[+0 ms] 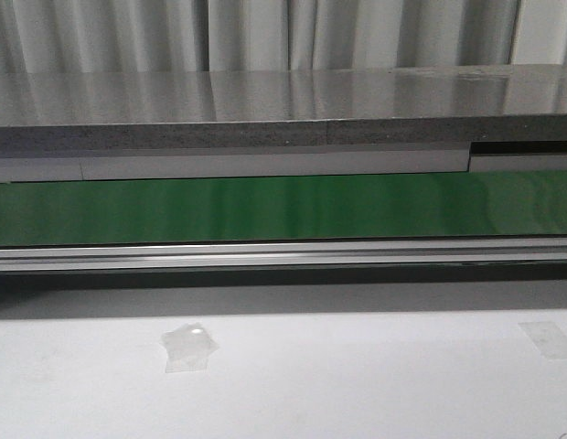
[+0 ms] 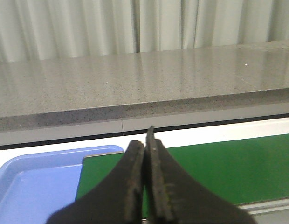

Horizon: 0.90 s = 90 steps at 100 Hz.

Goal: Move button from left to right

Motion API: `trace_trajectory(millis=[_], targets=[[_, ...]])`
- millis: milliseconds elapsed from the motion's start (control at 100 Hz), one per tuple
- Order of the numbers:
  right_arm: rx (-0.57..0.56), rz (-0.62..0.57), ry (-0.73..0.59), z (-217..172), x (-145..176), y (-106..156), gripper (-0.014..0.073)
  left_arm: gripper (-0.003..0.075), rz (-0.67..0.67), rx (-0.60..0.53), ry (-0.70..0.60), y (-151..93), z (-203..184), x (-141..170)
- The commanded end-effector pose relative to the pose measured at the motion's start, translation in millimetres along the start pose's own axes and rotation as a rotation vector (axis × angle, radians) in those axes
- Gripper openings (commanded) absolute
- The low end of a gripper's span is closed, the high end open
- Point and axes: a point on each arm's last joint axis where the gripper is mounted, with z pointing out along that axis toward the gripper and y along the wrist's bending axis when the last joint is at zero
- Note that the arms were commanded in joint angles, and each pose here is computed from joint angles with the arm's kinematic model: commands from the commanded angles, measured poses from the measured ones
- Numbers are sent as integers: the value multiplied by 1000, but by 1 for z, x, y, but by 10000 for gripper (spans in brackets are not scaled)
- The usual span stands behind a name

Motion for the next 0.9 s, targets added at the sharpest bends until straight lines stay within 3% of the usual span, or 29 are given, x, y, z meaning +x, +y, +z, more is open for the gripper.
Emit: trace_trajectory(millis=[0,350,610,890], targets=[[-8,-9,-117,-3,-13,1,-68,-20,-15,-18,-93,2,-1,-15],[-8,-9,-117,-3,-13,1,-68,-20,-14,-18,-91,2,-1,-15],[-8,-9,-117,-3,-13,1,-68,-20,73,-43,-97,4,-4,-12],[-8,-9,-117,-3,-13,1,-68,-20,74,-53,-130,3,-16,10]])
